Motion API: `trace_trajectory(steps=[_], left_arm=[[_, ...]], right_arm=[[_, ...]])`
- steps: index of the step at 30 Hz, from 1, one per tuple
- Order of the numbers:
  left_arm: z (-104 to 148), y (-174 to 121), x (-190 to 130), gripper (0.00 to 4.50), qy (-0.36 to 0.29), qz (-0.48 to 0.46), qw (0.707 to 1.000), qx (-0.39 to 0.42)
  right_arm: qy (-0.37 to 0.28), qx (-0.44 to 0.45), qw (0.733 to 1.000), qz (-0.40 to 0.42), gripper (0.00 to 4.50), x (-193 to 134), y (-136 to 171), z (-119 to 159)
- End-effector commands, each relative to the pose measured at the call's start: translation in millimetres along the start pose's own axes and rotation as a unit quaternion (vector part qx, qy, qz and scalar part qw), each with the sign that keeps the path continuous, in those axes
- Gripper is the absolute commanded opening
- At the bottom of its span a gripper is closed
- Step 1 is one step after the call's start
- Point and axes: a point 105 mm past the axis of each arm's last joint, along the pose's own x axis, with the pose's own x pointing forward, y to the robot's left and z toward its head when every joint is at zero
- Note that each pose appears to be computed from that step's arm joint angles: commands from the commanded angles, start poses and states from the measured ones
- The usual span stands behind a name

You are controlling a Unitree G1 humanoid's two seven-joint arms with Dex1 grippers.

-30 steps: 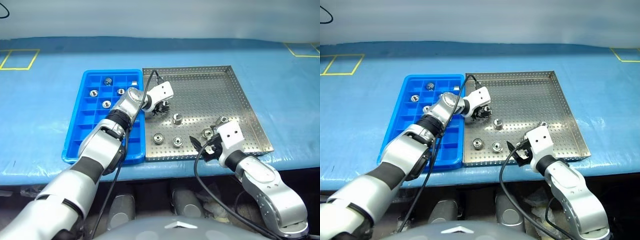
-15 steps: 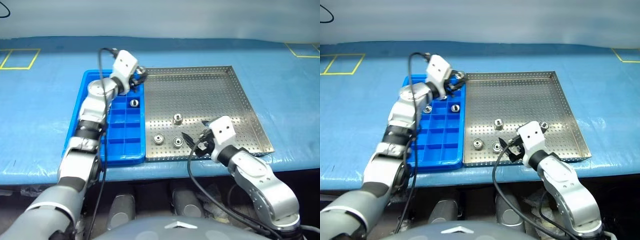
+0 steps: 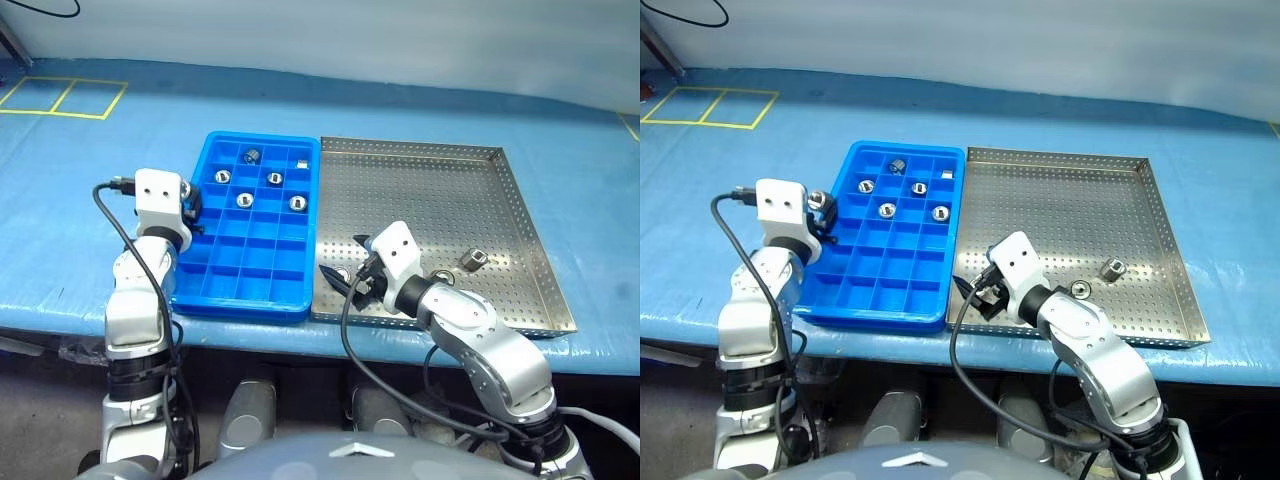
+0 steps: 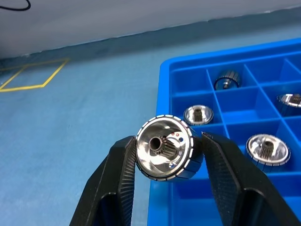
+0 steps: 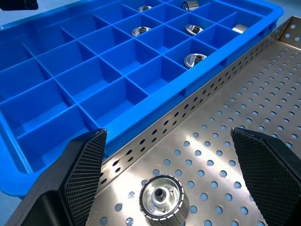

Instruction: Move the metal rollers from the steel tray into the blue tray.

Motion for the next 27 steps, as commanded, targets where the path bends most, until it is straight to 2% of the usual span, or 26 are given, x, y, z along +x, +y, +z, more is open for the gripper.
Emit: trace_trajectory(steps=[1, 10, 19, 21, 24, 27], left_arm=[[17.3, -2.5, -4.2, 1.92, -0.032, 0.004, 0.999, 0.000], [2.8, -6.1, -3.8, 1.92, 0.010, 0.002, 0.999, 0.046], [-8.8, -10.2, -7.3, 1.92, 0.047, 0.010, 0.997, 0.053], [-2.8, -10.5, -6.6, 2.64, 0.038, 0.007, 0.998, 0.042], [16.1, -12.3, -4.6, 3.49, 0.002, 0.005, 1.000, 0.026], [48.7, -26.6, -3.8, 4.44, -0.060, -0.036, 0.998, 0.002]], right_arm=[[-0.024, -0.015, 1.000, 0.004, 4.50, -1.4, 1.3, 12.2], [-0.022, -0.011, 1.000, -0.009, 4.50, -5.9, -1.0, 9.7], [-0.022, -0.006, 1.000, -0.019, 4.50, -8.1, -2.5, 8.0], [-0.022, -0.006, 0.999, -0.022, 4.50, -8.2, -3.3, 8.1], [-0.023, -0.006, 0.999, -0.026, 4.50, -9.0, -4.9, 8.2], [-0.024, -0.006, 0.999, -0.034, 4.50, -11.4, -7.8, 8.4]])
